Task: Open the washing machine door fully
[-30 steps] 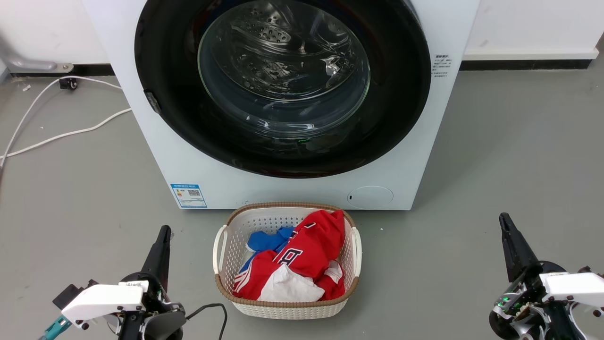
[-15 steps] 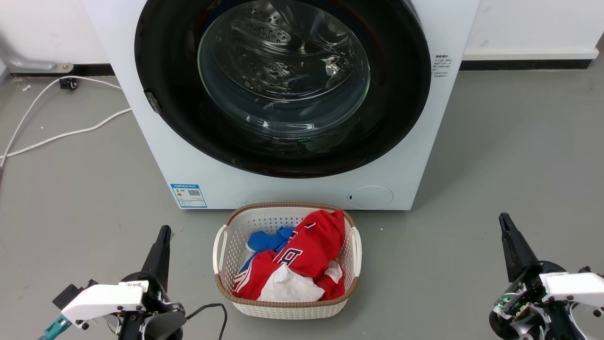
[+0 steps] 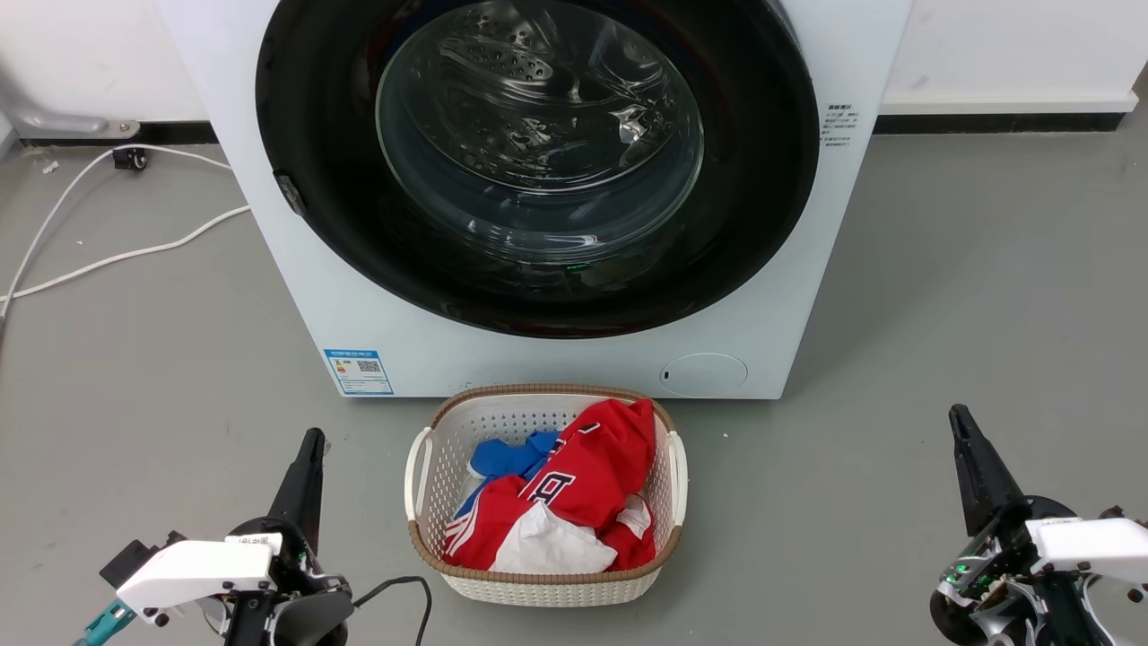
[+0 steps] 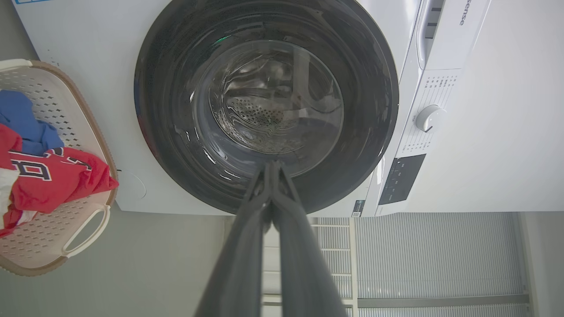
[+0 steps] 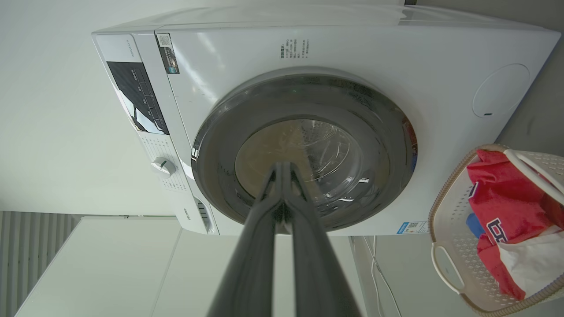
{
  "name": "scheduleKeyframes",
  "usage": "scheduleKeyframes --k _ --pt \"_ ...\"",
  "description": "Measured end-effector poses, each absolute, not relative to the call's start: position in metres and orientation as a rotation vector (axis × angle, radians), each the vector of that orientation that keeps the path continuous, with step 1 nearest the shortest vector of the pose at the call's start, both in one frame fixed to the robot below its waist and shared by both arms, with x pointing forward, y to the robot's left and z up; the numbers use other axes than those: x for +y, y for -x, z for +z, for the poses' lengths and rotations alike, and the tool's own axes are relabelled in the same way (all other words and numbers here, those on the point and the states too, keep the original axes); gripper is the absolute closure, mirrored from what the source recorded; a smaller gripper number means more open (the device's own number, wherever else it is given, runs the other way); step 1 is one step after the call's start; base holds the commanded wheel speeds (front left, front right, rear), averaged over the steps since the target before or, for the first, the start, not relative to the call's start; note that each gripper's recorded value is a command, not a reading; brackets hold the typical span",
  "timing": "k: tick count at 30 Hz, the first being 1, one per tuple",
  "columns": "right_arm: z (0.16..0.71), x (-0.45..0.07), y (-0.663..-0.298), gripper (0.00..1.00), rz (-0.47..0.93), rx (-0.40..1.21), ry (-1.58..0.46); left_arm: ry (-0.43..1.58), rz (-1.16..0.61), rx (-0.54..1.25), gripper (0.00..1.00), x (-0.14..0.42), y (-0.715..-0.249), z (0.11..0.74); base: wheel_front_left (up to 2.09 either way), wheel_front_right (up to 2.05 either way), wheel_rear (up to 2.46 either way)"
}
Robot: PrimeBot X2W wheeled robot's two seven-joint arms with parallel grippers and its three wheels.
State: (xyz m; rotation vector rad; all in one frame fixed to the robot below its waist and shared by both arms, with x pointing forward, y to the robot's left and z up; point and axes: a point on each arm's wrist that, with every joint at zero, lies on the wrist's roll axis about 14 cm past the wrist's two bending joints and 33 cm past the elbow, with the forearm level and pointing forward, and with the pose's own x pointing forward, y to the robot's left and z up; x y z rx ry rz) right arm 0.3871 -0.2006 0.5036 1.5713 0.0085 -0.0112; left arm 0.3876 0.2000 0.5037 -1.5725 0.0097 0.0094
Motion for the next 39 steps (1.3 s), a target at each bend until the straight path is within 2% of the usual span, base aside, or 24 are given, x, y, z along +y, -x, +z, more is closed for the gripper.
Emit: scheduleKeyframes --k 6,7,11,22,39 --pt "0.504 -0.201 -0.387 1.0 -0.012 0.008 -1.572 1.573 0.01 0.009 1.0 0.2 -0.388 0.504 0.0 0.0 0.0" --pt "0.502 -0.201 -0.386 0.0 -0.017 0.012 -1.573 1.574 0.014 0.014 0.0 0.2 -0.387 0.502 0.0 0.0 0.0" --pt "0.486 -0.201 -0.378 0.0 -0.057 0.042 -1.576 1.578 0.049 0.054 0.0 0.197 -0.38 0.486 0.0 0.0 0.0" --pt "0.496 -0.195 -0.378 0.0 -0.043 0.012 -1.489 1.483 -0.004 0.043 0.0 0.178 -0.383 0.499 0.0 0.0 0.0" --pt "0.51 -0.192 -0.376 0.0 0.004 -0.015 -1.061 1.095 -0.099 -0.026 0.0 0.163 -0.385 0.53 0.0 0.0 0.0"
